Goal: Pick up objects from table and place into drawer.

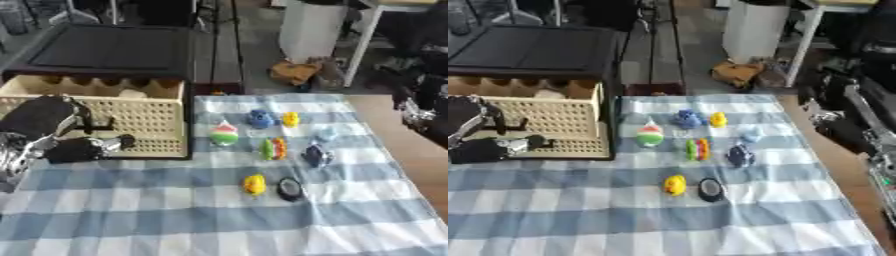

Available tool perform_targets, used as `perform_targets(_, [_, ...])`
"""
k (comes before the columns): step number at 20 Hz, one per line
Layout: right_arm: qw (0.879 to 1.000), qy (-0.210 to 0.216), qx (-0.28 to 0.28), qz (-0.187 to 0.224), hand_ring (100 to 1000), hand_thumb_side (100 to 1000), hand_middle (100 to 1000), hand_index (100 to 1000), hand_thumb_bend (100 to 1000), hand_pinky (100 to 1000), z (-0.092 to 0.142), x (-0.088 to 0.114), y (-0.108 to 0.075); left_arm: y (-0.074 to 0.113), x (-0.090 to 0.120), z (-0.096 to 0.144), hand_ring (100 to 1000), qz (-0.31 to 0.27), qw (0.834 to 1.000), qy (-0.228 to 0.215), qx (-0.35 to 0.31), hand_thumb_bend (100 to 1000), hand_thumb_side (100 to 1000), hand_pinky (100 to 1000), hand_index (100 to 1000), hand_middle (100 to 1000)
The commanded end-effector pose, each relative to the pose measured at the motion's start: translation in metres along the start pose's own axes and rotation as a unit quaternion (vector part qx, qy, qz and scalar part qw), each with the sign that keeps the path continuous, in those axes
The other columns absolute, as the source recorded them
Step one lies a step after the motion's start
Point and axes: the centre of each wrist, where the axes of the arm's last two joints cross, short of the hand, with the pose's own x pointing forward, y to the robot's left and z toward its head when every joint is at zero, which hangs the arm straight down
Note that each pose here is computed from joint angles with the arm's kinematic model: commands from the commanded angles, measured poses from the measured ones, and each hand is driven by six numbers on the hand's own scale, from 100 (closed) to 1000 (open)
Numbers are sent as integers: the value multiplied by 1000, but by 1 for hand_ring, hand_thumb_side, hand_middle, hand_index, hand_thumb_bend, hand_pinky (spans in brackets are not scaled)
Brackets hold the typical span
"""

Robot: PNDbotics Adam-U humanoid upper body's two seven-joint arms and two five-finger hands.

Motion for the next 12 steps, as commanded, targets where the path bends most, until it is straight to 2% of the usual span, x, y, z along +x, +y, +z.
perform_targets(1, [1000,-10,-4,14,290,657,396,722,164,203,-4,4,-12,18,-5,12,100,-8,1000,3,25,664,1000,100,552,100])
perform_targets(12, [1000,-7,-5,15,290,657,397,723,163,204,-2,3,-13,9,-4,30,100,13,1000,6,22,664,1000,100,551,100])
